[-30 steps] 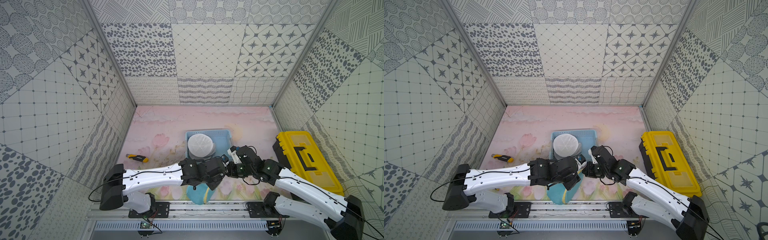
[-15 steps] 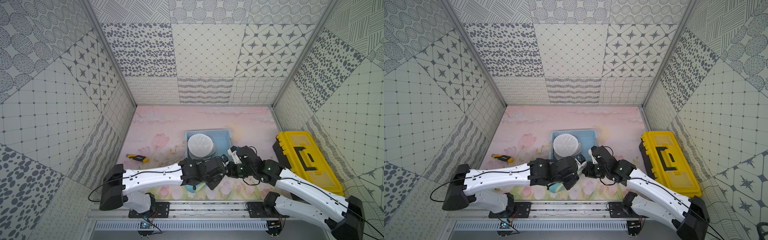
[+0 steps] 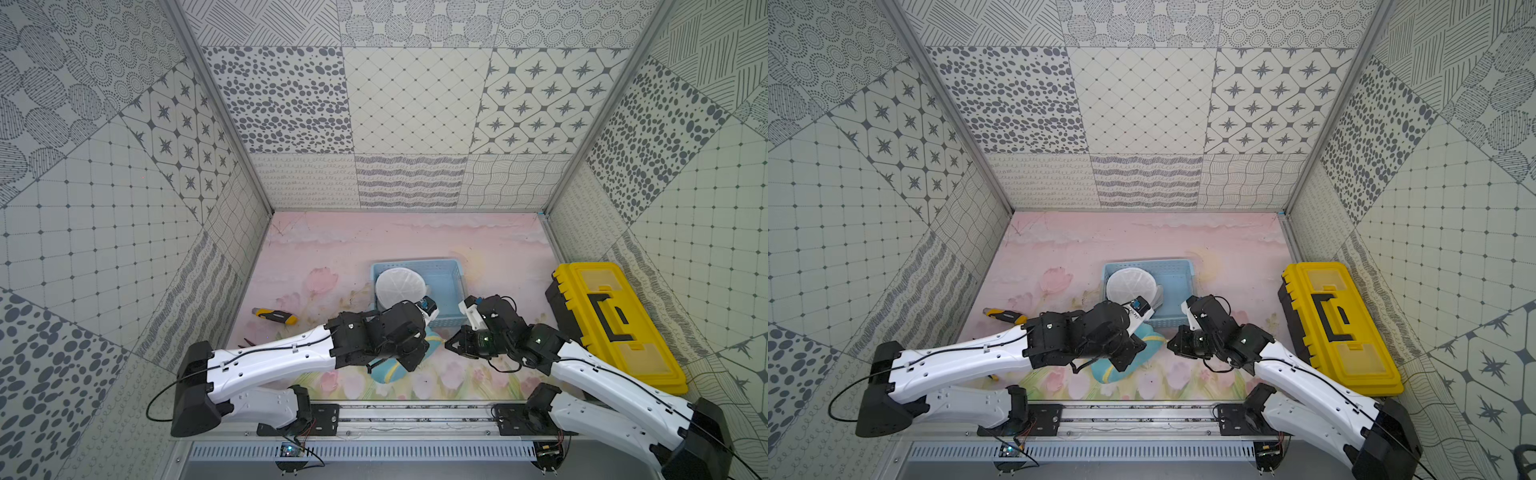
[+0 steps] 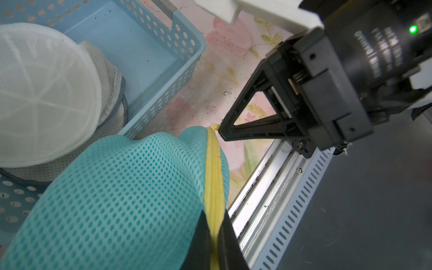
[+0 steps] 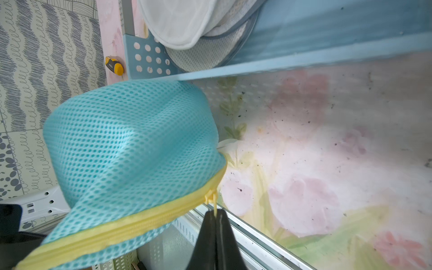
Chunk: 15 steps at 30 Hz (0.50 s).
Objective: Turn the laundry bag inside out
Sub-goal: Zip the zipper on the laundry bag.
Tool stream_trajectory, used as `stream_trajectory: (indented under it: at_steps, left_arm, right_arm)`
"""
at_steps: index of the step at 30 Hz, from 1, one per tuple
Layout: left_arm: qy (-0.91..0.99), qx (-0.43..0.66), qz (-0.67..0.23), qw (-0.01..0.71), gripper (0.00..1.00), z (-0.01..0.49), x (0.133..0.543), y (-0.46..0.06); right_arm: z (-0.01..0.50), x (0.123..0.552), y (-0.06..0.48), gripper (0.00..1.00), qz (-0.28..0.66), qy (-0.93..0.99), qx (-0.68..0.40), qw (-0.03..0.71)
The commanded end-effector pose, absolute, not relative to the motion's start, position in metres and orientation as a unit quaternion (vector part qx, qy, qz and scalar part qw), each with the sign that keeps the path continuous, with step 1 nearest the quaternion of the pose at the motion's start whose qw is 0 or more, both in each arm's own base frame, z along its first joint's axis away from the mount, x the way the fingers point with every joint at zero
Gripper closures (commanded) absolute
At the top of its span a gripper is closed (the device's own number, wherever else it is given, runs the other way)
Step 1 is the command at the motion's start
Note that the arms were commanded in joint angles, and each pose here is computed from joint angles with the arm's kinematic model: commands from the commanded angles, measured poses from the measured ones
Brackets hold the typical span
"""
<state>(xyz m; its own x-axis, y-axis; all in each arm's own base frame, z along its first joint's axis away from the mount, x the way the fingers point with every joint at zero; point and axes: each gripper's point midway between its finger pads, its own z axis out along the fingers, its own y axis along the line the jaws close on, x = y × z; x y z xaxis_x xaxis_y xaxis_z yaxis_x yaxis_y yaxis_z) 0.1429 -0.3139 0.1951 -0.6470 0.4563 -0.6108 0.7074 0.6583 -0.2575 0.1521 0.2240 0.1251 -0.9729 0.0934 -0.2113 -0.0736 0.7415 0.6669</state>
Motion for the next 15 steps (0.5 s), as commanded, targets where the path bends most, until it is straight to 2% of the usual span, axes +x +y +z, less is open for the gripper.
stream_trajectory:
  at_steps: [1, 7, 13, 14, 15]
  left_arm:
    - [0.859, 0.291, -0.326, 0.266, 1.0, 0.225, 0.145, -0.321]
    - [0.85, 0.21, -0.419, 0.241, 1.0, 0.234, 0.153, -0.309]
    - [0.885, 0.141, -0.406, 0.176, 0.99, 0.17, 0.155, -0.288]
    - [0.894, 0.121, -0.396, 0.171, 0.96, 0.16, 0.159, -0.28]
    - [0.903, 0.094, -0.384, 0.167, 0.88, 0.15, 0.164, -0.268]
  right_arm:
    - [0.109, 0.149, 0.221, 1.0, 0.354, 0.93, 0.006, 0.103]
    - [0.095, 0.142, 0.222, 1.0, 0.354, 0.932, 0.003, 0.079]
    - [0.099, 0.141, 0.226, 1.0, 0.36, 0.929, -0.019, 0.079]
    - [0.098, 0.141, 0.227, 1.0, 0.36, 0.93, -0.022, 0.075]
    - [0.107, 0.144, 0.232, 1.0, 0.367, 0.926, -0.03, 0.081]
